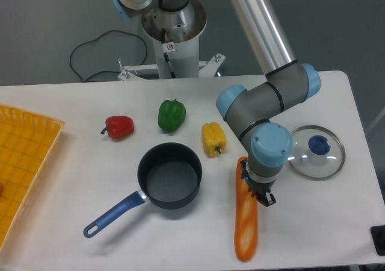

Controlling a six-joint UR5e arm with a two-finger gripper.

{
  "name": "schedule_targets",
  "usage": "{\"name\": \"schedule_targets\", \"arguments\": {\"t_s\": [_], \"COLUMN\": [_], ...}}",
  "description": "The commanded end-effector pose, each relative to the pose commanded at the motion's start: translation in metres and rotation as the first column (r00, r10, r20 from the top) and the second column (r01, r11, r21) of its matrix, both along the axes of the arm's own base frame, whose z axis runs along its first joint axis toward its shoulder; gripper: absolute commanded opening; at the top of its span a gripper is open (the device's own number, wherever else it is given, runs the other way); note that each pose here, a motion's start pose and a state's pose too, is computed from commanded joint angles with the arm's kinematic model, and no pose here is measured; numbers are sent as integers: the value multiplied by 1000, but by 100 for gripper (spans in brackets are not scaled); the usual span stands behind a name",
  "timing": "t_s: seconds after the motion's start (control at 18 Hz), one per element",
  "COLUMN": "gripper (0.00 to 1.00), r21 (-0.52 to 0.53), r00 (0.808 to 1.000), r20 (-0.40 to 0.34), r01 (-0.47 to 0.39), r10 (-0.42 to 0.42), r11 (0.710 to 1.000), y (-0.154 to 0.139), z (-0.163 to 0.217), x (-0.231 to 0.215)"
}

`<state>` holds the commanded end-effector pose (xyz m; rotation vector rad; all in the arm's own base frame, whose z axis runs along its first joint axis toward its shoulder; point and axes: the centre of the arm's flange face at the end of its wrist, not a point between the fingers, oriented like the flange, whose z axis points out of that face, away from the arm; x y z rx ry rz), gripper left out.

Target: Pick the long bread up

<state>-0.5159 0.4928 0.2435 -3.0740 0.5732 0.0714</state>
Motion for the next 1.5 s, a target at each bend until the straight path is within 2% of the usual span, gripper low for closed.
{"name": "schedule_targets", "arguments": {"t_s": [0.11,0.17,0.28,0.33,0.5,0.61,0.67,1.06,1.5], "gripper": [78,82,97,99,99,99,99,99,98], "r21": [18,25,65,92,114,116,112,69,37], "r00": [991,977,928,901,831,800,792,793,807], "r20": [-11,-10,-25,-32,-22,-13,-10,5,15], "r01": [-134,-212,-370,-429,-550,-595,-606,-609,-590], "r10": [134,213,372,433,555,600,611,610,590], "r11": [991,977,927,899,828,796,787,791,806], "y": [1,3,8,9,11,10,10,10,20], "z": [8,10,12,13,12,11,9,-20,-46], "x": [0,0,-2,-4,-5,-4,-3,-1,5]}}
